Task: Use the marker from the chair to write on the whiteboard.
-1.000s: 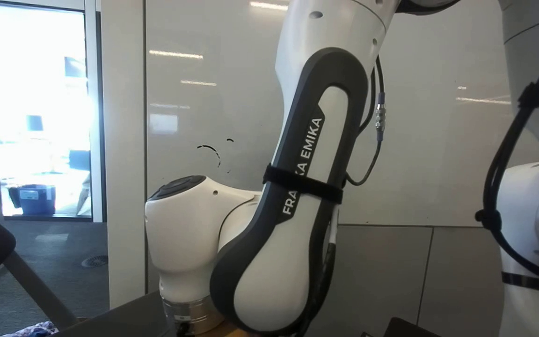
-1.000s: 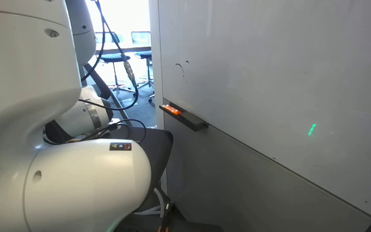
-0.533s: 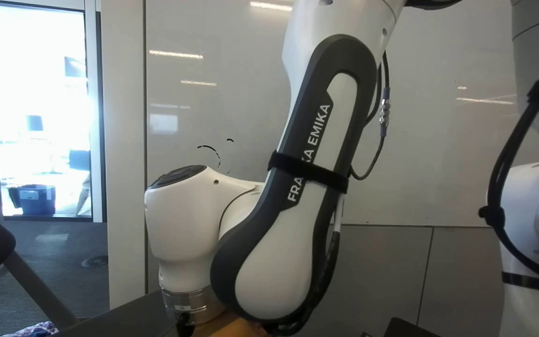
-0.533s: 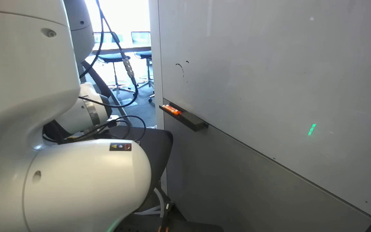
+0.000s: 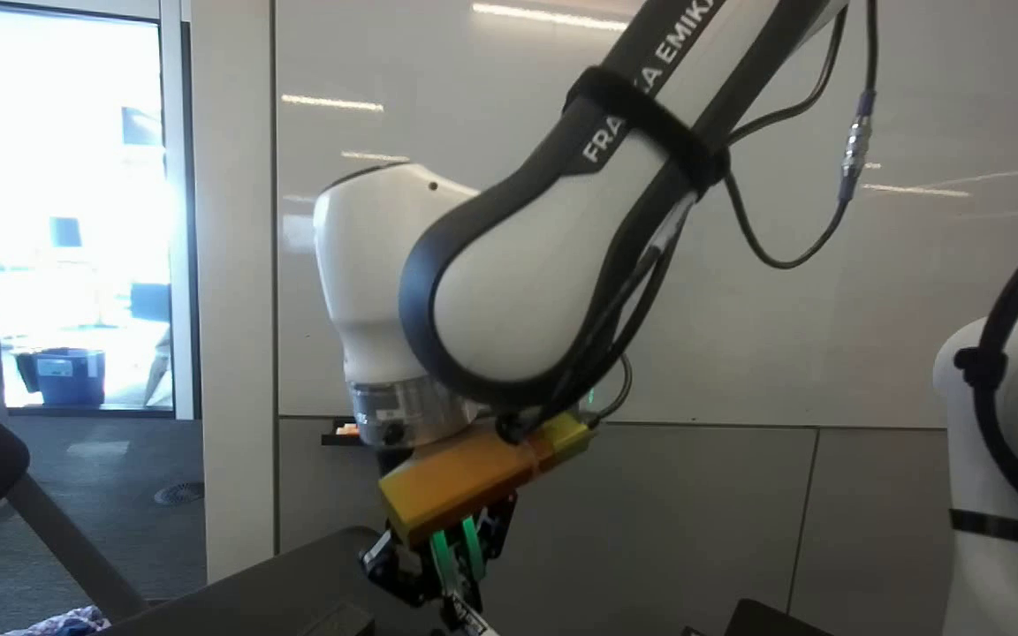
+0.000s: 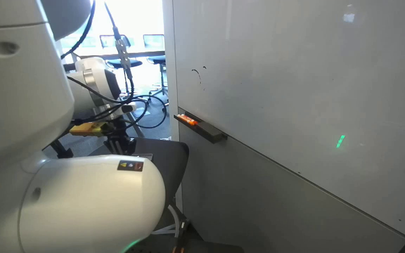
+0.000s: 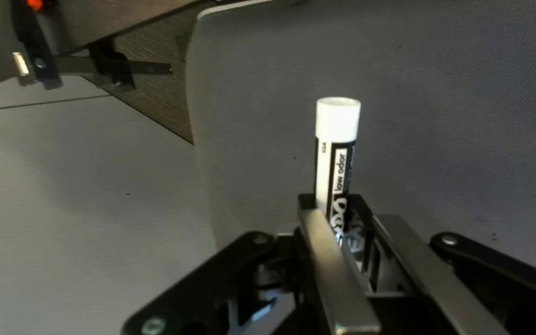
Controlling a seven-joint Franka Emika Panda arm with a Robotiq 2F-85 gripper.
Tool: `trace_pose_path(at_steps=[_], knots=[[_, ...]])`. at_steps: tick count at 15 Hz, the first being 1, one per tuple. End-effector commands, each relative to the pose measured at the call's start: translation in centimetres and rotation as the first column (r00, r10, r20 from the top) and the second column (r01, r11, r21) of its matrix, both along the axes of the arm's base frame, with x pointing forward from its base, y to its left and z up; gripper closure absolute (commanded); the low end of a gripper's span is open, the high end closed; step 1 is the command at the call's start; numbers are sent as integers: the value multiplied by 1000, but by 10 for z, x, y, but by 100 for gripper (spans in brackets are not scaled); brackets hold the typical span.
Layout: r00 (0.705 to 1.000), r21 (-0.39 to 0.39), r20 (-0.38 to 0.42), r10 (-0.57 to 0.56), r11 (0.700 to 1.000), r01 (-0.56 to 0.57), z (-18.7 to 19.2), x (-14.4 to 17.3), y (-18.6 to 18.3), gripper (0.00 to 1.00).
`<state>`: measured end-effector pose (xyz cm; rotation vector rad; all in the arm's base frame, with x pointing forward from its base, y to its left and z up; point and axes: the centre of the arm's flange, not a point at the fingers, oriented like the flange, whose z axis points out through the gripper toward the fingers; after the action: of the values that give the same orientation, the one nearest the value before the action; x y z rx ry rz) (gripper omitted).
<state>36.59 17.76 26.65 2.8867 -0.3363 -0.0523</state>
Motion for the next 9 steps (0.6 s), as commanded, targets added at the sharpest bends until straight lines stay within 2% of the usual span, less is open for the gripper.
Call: trace_pose_path(at_steps=[1, 5, 9], knots=[[1000, -1, -6, -9, 1000, 9, 64, 3, -38, 90], [999, -19, 41, -18, 1000, 19, 111, 12, -72, 90], [993, -6, 115, -21, 1000, 21, 137, 34, -82, 90]])
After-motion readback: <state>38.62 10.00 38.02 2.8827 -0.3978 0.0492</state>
